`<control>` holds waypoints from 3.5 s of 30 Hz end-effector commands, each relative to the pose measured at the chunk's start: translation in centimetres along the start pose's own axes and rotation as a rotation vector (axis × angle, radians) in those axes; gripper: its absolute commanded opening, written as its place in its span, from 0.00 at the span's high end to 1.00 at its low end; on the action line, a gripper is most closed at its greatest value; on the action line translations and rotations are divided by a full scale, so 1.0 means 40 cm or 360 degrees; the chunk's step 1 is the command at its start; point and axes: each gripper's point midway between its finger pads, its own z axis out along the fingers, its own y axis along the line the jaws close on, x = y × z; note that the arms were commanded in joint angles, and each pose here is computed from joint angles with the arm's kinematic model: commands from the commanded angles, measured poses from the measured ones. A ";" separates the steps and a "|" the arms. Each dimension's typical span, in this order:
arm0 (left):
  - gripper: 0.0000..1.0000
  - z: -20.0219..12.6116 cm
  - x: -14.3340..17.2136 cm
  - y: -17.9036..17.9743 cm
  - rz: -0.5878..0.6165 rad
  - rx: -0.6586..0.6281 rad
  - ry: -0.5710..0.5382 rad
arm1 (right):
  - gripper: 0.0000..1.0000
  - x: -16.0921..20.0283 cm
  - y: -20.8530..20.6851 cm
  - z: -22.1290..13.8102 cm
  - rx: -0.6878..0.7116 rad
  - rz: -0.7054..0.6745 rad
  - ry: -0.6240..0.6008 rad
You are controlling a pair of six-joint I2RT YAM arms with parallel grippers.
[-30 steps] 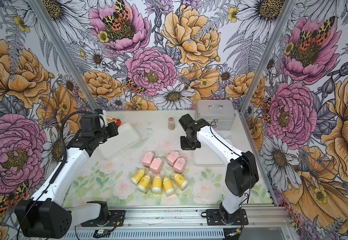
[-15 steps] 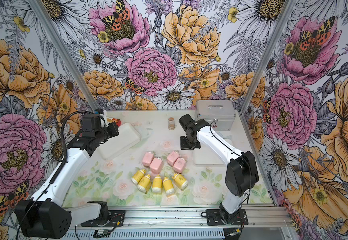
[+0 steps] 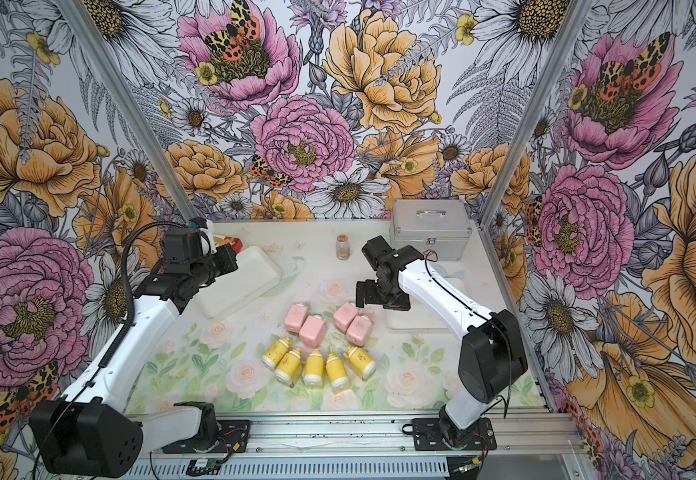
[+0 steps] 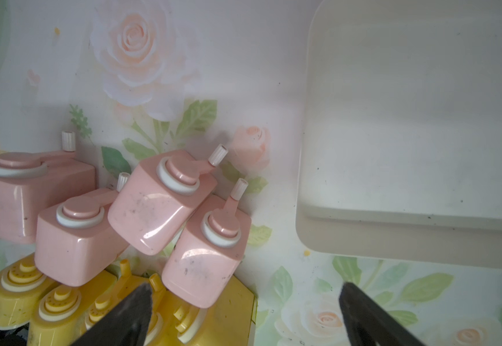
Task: Place the pencil sharpeners by color into the storage box
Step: Pick up the pencil sharpener from the center of the board.
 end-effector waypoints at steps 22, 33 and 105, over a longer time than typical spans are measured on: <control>1.00 -0.054 -0.039 -0.014 0.0043 0.0013 -0.0128 | 0.00 0.090 0.078 0.082 0.0046 -0.0132 0.0195; 1.00 -0.051 -0.036 -0.012 0.0044 0.0009 -0.0119 | 0.19 0.092 0.102 0.121 0.0052 0.0143 0.0251; 1.00 -0.043 -0.024 -0.021 0.0087 -0.0004 -0.0105 | 0.65 -0.045 -0.146 -0.056 0.0363 -0.0184 0.0195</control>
